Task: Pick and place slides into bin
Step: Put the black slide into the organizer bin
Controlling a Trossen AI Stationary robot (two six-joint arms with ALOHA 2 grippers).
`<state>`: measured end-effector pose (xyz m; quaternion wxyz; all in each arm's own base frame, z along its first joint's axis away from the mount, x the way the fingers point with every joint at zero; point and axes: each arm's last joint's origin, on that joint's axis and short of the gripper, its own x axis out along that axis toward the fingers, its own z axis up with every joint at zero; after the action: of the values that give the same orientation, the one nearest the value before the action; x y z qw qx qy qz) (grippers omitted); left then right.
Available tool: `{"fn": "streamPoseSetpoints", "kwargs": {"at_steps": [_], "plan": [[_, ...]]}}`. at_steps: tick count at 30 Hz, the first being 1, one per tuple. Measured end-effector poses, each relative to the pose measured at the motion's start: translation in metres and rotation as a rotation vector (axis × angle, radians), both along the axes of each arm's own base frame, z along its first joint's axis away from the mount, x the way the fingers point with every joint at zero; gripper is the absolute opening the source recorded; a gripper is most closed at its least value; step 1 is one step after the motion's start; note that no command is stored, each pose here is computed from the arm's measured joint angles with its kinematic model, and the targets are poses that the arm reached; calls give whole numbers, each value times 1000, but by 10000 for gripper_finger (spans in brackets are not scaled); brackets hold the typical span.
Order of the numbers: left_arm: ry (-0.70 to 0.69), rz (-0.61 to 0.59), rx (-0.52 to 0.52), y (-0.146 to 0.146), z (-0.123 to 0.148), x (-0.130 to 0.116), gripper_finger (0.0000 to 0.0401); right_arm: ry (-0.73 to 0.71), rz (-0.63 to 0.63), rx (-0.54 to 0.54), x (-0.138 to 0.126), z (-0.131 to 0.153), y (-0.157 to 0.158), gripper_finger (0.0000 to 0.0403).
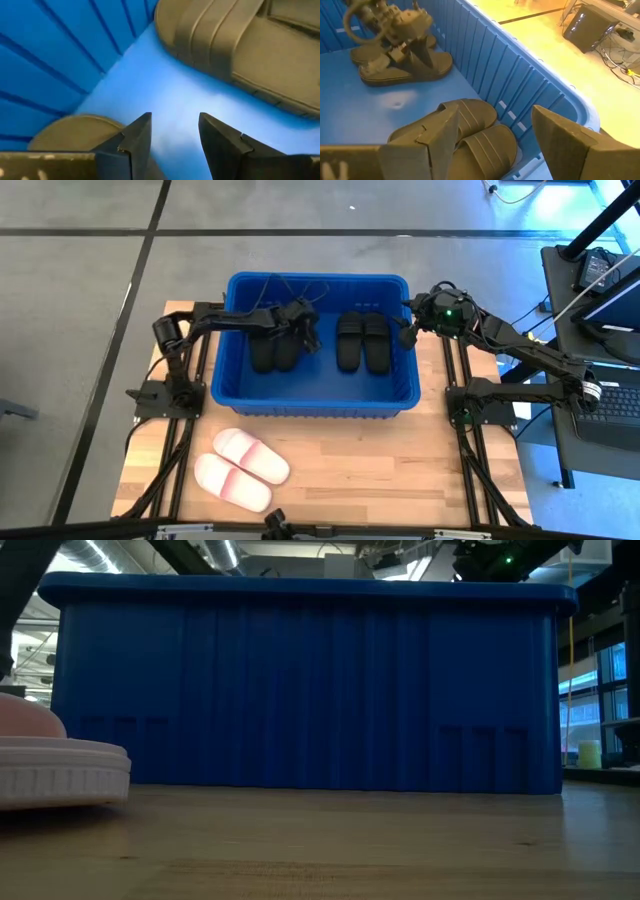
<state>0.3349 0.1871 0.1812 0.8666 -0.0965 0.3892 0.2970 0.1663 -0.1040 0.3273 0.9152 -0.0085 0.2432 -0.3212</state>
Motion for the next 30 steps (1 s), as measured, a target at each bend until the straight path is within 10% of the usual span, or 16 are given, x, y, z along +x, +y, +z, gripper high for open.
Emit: {"fn": "streamPoseSetpoints", "kwargs": {"at_steps": [30], "plan": [[179, 260, 1, 15, -19, -20, 158, -3, -2, 3, 0, 0, 0, 251]]}}
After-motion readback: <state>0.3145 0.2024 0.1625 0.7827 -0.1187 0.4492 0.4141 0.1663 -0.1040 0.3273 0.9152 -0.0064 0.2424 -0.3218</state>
